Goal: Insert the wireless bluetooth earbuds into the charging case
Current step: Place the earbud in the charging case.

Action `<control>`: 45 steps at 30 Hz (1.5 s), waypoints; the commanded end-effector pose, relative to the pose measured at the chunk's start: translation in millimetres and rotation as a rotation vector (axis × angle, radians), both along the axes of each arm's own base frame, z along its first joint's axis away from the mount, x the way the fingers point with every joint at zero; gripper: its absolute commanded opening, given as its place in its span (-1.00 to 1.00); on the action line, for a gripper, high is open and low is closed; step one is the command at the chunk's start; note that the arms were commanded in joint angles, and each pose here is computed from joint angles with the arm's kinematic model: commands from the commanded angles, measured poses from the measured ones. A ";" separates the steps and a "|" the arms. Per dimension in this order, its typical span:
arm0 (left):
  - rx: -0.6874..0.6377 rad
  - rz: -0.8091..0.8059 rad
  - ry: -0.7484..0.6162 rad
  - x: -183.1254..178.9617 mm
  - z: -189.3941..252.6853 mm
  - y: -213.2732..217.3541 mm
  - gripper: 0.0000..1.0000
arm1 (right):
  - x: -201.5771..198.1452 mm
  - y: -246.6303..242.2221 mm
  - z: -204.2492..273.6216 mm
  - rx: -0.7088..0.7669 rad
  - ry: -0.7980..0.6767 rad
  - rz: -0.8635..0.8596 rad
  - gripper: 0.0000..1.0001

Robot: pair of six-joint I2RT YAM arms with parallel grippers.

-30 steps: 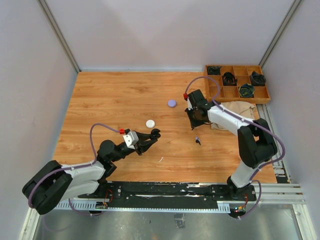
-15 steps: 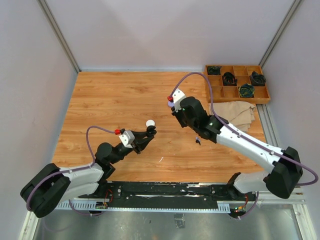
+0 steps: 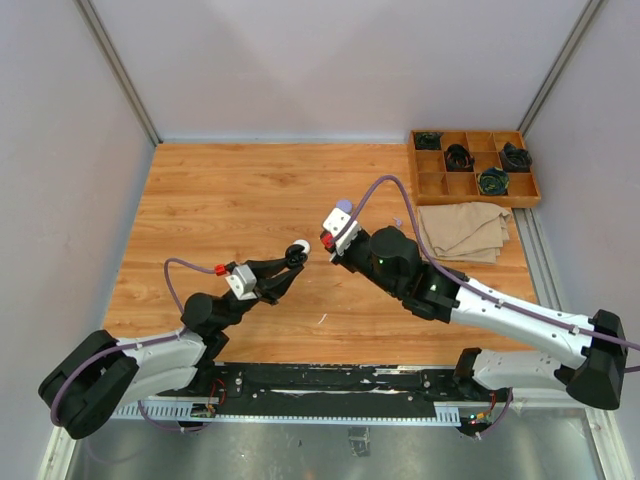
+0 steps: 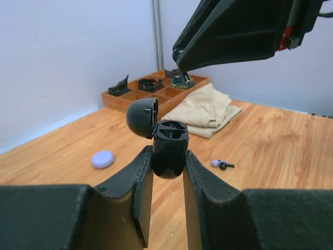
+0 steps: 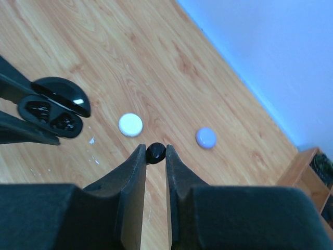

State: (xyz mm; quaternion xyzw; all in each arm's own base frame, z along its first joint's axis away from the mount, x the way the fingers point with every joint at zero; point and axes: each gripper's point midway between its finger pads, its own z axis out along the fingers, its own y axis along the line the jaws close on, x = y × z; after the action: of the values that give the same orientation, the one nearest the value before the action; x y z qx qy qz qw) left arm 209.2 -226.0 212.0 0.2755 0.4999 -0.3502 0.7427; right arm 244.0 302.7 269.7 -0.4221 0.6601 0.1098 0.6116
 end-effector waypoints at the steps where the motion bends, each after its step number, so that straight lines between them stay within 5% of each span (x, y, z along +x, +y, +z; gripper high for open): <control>1: -0.014 -0.005 -0.074 -15.5 -0.3 10.7 -0.99 | -19.2 19.6 33.1 0.068 -0.142 0.110 -0.68; 16: -0.022 -0.052 -0.114 -25.8 4.0 8.0 -1.00 | -70.8 56.0 52.9 0.149 -0.329 0.350 -0.70; 45: -0.032 -0.064 -0.103 -26.9 5.6 6.8 -0.99 | -72.5 75.8 28.5 0.091 -0.361 0.383 -0.71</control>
State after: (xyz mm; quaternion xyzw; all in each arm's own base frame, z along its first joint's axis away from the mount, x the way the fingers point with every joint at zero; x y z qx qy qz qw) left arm 194.0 -228.6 239.3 0.2930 0.4357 -0.3673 0.7677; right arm 176.7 375.9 295.3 -0.5252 0.4559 0.1759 0.6967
